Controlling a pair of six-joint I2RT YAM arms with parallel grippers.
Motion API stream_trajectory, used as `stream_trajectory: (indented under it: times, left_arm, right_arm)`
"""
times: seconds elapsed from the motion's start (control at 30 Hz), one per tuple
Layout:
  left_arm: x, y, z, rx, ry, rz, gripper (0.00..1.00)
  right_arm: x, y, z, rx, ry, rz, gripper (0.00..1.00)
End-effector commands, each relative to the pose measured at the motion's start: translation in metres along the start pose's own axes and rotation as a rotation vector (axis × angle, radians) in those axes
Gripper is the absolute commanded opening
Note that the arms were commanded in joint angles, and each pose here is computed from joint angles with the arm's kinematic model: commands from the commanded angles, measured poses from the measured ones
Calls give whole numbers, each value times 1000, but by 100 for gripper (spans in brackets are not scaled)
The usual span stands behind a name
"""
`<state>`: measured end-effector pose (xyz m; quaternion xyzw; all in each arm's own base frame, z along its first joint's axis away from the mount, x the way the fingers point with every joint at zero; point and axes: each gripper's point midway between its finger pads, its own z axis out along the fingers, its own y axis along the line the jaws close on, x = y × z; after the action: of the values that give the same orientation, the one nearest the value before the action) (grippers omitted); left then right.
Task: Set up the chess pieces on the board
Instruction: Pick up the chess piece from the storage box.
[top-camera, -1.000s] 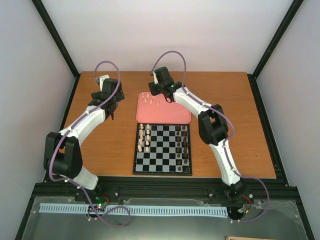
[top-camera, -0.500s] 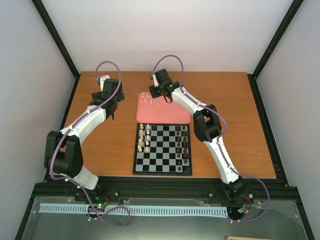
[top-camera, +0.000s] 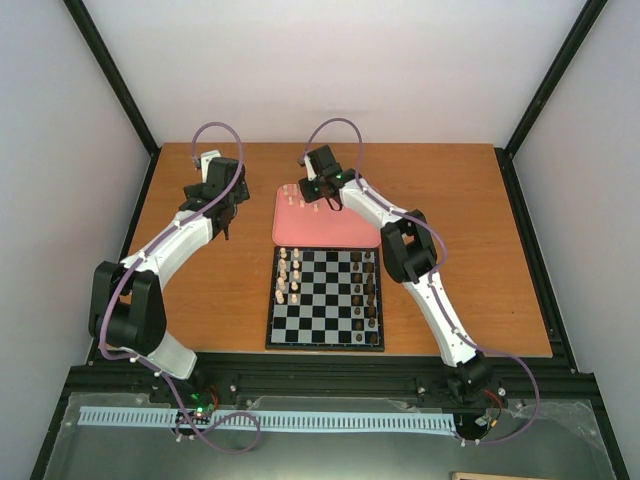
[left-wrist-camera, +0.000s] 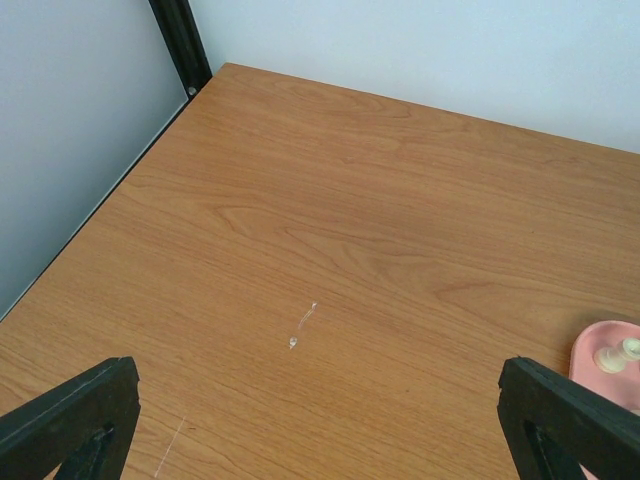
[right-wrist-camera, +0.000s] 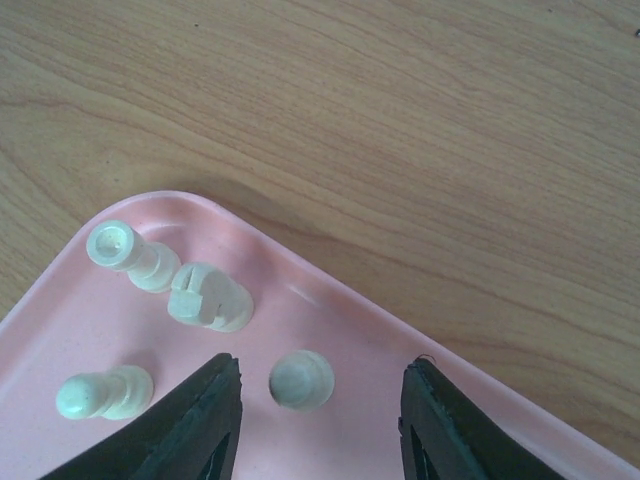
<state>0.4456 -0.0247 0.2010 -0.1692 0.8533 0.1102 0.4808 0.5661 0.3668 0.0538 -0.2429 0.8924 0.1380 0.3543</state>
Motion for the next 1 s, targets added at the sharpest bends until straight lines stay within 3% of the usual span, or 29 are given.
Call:
stream_trajectory:
  times: [0.0, 0.53, 0.7, 0.97]
  left_arm:
    - [-17, -6, -4, 2, -32, -2, 100]
    - [-16, -6, -3, 1, -30, 1, 100]
    - [-16, -7, -3, 3, -29, 2, 100]
    - [-16, -6, -4, 5, -32, -1, 100]
  right_arm:
    - [-8, -3, 4, 3, -24, 2, 43]
    - [-29, 3, -13, -24, -67, -21, 7]
    - [-46, 7, -44, -33, -123, -31, 4]
    - [-69, 36, -133, -15, -271, -101, 4]
